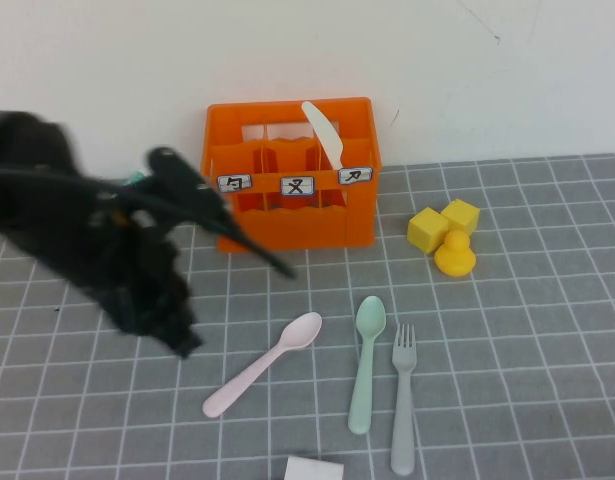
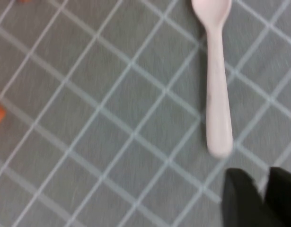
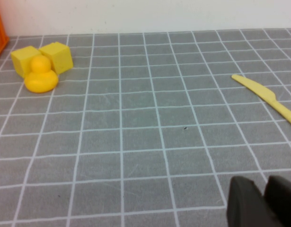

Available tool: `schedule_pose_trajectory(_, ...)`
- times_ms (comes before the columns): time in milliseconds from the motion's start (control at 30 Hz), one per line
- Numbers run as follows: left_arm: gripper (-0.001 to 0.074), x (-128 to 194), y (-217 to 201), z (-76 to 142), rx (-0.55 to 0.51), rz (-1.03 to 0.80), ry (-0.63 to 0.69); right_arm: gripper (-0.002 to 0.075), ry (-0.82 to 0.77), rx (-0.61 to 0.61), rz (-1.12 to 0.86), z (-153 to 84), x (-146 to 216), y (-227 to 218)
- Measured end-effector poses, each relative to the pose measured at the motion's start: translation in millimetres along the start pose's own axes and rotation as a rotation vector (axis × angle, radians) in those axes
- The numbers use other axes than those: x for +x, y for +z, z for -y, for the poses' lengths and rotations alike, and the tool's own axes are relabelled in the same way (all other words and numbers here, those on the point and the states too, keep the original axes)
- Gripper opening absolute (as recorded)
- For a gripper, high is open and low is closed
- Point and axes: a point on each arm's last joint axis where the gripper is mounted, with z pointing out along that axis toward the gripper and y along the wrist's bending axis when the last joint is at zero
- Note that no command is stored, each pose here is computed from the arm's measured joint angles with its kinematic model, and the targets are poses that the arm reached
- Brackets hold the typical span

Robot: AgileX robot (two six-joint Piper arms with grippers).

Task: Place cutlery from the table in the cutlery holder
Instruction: Pick up the spoon

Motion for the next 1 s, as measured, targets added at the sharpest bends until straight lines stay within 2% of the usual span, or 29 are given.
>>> schedule_pose_trajectory(167,0.0359,-27,37,1,0.029,-0.045,-0.033,0.009,0.0,0.0,0.0,0,0,0)
schedule_pose_trajectory(267,0.0456,-38,59,-1,0.04,-0.073,-0.038,0.009,0.0,0.0,0.0,0,0,0)
schedule_pose_trajectory(500,0.0446,-52,109,-9,0.046,-0.147,-0.011,0.009,0.0,0.0,0.0,0,0,0)
schedule_pose_trajectory(700,0.0439,-58,148,0,0.011,-0.194,0.097,0.009,0.0,0.0,0.0,0,0,0)
schedule_pose_trajectory(1000,0.0439,-64,162,5,0.015,-0.169,0.096,0.009,0.0,0.0,0.0,0,0,0)
